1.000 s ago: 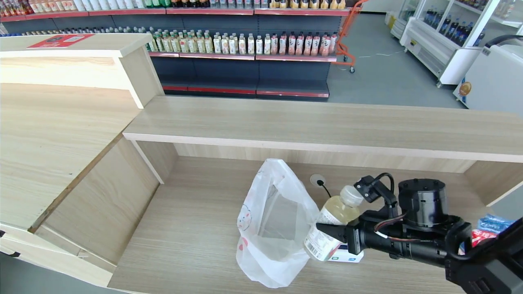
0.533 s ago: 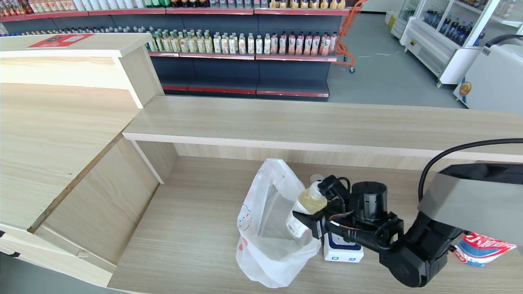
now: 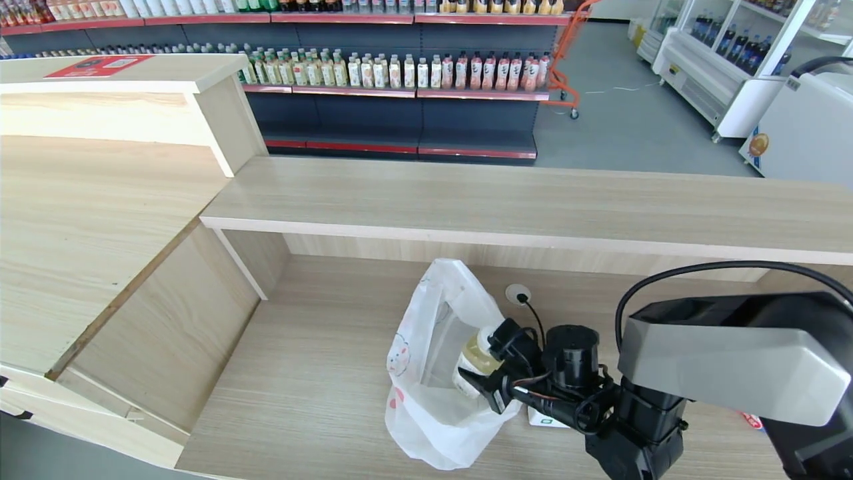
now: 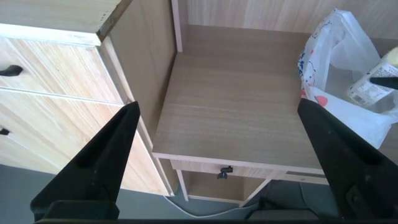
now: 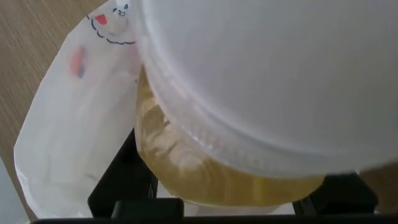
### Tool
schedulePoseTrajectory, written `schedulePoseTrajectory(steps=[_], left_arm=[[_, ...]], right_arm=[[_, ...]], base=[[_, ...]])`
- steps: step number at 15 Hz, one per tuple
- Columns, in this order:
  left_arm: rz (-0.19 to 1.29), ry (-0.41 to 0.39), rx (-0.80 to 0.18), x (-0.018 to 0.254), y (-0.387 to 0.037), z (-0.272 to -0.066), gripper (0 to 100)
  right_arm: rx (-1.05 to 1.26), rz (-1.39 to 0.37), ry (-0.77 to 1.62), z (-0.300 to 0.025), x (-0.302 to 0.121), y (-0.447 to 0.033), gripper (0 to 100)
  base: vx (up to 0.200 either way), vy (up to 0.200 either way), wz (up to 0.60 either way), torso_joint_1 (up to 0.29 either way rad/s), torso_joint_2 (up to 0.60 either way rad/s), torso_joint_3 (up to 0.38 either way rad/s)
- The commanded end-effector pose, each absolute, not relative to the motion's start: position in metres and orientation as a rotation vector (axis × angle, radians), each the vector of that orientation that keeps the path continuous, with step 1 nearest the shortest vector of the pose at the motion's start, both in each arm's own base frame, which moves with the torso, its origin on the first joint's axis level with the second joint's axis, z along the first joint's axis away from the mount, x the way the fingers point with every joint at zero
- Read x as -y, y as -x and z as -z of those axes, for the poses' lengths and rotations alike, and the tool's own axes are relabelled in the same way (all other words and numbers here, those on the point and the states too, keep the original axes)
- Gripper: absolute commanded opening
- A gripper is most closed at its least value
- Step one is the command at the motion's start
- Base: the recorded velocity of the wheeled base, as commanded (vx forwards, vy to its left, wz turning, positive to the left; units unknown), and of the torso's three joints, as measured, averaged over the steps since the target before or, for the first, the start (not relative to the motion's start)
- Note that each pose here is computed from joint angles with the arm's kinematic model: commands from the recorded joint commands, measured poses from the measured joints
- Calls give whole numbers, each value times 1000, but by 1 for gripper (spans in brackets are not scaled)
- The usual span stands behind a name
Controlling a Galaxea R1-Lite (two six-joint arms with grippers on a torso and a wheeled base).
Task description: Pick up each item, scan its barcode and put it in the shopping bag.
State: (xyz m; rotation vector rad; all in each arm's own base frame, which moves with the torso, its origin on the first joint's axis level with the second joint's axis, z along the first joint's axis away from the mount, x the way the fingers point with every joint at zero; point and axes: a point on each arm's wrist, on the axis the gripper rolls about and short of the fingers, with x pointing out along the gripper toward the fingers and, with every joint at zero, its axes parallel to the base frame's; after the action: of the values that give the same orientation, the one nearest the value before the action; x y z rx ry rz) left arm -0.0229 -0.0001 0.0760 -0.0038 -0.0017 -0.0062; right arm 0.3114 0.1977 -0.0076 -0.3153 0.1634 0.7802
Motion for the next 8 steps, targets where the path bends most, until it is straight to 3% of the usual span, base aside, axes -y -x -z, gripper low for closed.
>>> schedulePoseTrajectory(steps=[1, 5, 8], left_arm=[[6, 5, 3, 0, 23, -76, 100], [6, 3, 3, 0, 23, -76, 100], [6, 5, 2, 0, 23, -76, 100]], right_arm=[[-180, -784, 319, 14, -197, -309, 100], [-226, -783, 250, 7, -189, -296, 100], [-246, -736, 29, -24, -181, -293, 100]], base=[[0, 0, 0, 0, 0, 0], [0, 0, 0, 0, 0, 0], [0, 0, 0, 0, 0, 0]])
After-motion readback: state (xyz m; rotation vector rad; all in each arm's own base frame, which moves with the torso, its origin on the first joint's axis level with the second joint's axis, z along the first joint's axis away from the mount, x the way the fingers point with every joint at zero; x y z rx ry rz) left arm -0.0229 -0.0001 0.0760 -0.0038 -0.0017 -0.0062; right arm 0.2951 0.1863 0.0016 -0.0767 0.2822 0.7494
